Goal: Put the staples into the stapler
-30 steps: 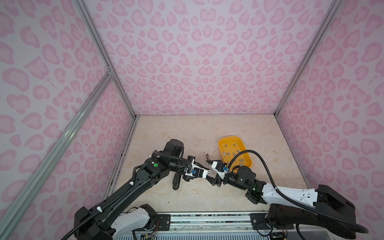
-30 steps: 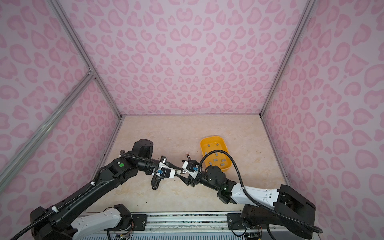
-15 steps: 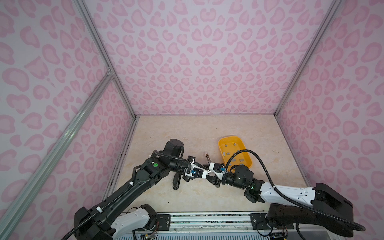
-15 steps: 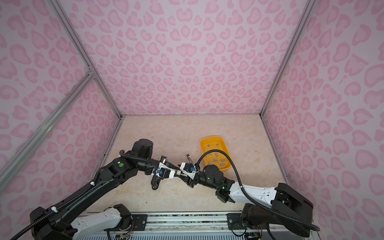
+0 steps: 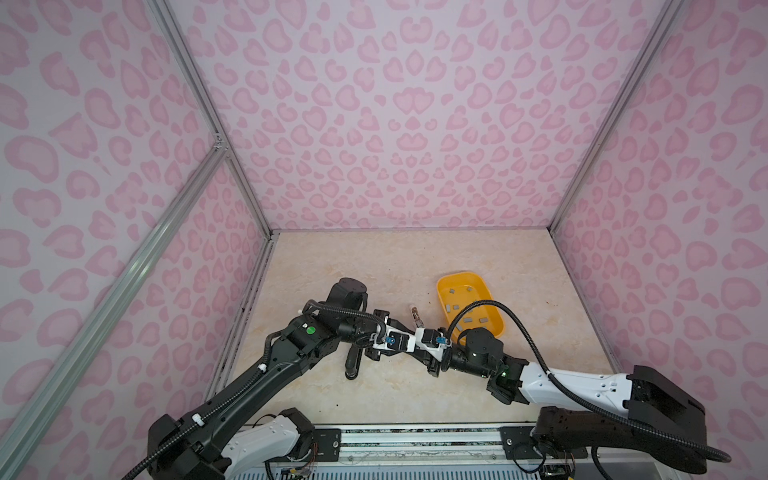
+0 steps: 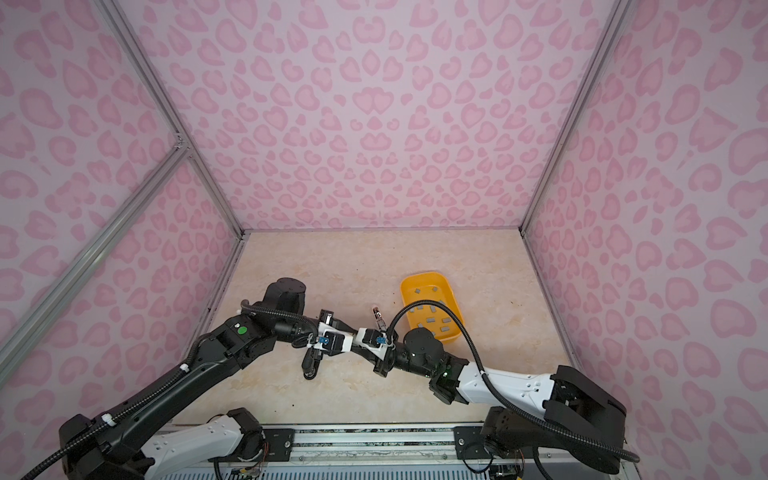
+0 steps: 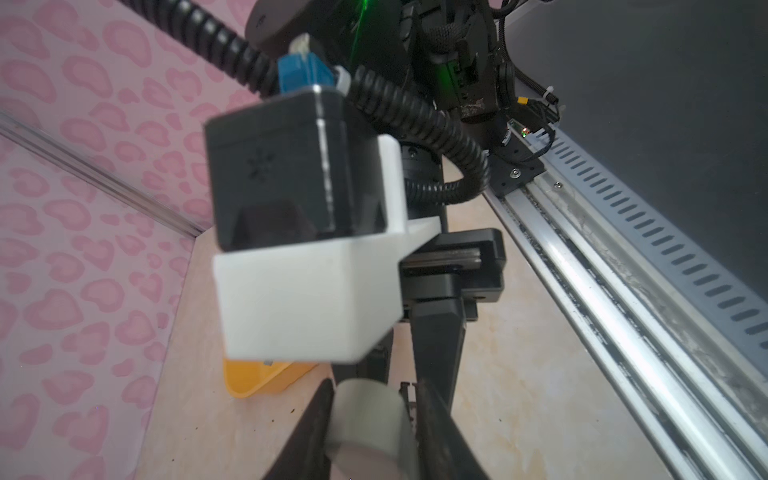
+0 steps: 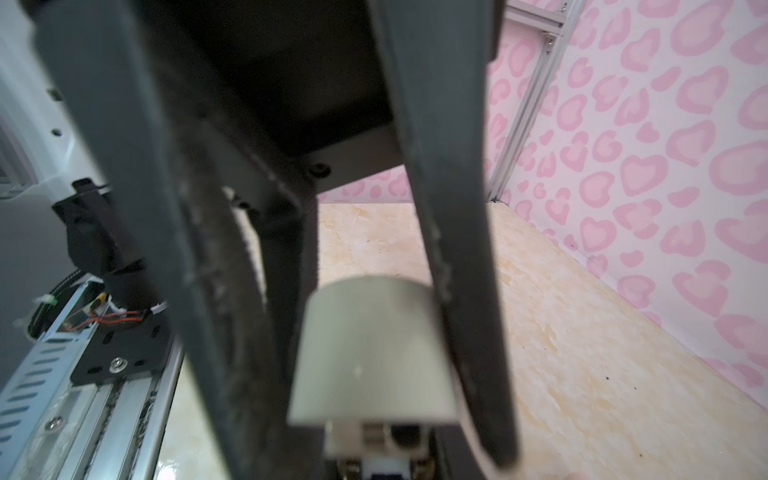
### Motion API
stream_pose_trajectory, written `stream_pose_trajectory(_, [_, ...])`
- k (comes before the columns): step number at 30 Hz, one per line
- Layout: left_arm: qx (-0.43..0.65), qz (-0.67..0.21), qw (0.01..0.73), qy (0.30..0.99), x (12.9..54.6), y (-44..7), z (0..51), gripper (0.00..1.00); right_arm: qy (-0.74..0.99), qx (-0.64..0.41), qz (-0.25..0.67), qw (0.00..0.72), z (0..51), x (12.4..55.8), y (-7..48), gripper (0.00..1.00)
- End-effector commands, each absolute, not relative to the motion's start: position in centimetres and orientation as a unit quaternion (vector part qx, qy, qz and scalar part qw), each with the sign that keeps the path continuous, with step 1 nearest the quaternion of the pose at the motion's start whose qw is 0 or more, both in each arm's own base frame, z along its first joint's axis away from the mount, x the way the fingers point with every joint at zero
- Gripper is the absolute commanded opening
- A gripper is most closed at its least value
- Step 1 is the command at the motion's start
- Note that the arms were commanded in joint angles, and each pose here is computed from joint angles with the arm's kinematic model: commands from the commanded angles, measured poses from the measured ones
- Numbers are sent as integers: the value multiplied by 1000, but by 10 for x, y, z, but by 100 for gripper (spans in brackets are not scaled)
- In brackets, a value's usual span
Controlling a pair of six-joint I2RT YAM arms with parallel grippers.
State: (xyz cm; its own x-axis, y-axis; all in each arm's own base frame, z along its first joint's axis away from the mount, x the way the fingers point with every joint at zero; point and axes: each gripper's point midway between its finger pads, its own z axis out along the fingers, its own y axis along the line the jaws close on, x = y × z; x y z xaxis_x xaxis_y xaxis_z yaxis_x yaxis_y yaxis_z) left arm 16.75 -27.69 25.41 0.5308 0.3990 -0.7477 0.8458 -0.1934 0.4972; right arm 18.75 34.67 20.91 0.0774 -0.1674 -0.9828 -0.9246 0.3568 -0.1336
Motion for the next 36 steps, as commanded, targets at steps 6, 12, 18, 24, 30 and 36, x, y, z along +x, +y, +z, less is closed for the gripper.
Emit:
stream_pose_trajectory(6, [691, -94, 537, 475, 229, -229, 273, 60, 719, -349, 250, 546, 176, 243, 338, 0])
stream_pose_trajectory(12, [715, 27, 480, 508, 260, -186, 249, 58, 808, -318, 180, 463, 125, 269, 344, 0])
stream_pose_trajectory(18, [761, 125, 374, 516, 274, -143, 224, 57, 861, -316, 150, 370, 73, 277, 357, 0])
stream_pose_trajectory(24, [816, 169, 265, 486, 262, -112, 189, 59, 893, -289, 142, 316, 43, 288, 348, 0])
stream_pose_trajectory(30, [869, 199, 156, 426, 243, -86, 140, 59, 907, -286, 126, 282, 24, 292, 347, 7])
stream_pose_trajectory(36, [902, 199, 111, 367, 227, -85, 109, 59, 911, -288, 120, 271, 16, 292, 348, 17])
